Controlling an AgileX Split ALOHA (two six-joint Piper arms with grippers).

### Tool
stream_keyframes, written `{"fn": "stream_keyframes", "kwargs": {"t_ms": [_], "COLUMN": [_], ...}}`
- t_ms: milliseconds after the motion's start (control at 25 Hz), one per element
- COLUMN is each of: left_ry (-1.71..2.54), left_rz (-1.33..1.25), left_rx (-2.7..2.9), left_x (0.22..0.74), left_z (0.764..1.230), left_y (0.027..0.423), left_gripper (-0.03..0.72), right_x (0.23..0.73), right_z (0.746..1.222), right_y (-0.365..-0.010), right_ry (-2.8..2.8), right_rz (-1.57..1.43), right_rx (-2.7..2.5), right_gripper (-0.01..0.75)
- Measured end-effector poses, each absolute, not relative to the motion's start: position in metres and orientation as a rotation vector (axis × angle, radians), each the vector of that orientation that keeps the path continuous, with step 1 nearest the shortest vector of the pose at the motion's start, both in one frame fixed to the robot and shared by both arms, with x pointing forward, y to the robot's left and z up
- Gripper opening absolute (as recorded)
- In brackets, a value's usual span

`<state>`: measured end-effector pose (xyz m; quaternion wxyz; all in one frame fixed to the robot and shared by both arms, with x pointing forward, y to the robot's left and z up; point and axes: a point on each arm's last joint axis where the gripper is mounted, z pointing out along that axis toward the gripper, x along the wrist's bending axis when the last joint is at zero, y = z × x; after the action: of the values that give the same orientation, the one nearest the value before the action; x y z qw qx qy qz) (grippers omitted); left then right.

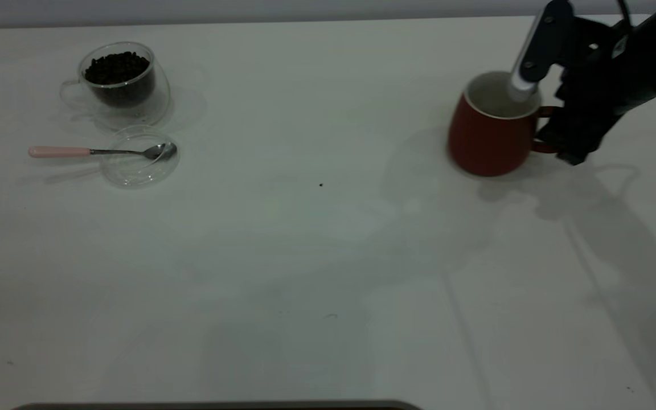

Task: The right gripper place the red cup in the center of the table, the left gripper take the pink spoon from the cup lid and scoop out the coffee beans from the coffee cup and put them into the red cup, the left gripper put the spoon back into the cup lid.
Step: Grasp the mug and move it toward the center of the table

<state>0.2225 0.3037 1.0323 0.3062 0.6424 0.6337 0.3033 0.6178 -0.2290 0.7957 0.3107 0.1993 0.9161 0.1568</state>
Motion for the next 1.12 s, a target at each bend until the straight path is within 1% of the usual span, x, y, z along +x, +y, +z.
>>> {"fn": "stream_keyframes", "kwargs": {"t_ms": [240, 400, 600, 880, 1120], "left_ry": [1.677, 1.677, 1.676, 1.675, 1.675], "left_rz": [0.803, 0.803, 0.803, 0.804, 0.804], "left_rx": [1.7, 1.7, 1.702, 1.703, 1.703], "left_x": [0.222, 0.222, 0.222, 0.222, 0.222], "left_z": [1.032, 1.032, 1.032, 1.032, 1.032], "left_y": [0.304, 0.304, 0.304, 0.304, 0.304], "left_gripper": [0.48, 0.48, 0.48, 0.48, 0.48], "right_x": [0.616, 0.617, 0.628, 0.631, 0.627], "right_z": [0.797, 0.801, 0.8, 0.795, 0.795], "right_y": [-0.197, -0.18, -0.151, -0.115, -0.098], "right_ry": [2.352, 2.326, 2.294, 2.288, 2.295], "right_rz": [0.614, 0.698, 0.789, 0.877, 0.916], "right_rx": [0.528, 0.555, 0.552, 0.538, 0.518], "right_gripper": [0.552, 0.522, 0.495, 0.492, 0.492]}}
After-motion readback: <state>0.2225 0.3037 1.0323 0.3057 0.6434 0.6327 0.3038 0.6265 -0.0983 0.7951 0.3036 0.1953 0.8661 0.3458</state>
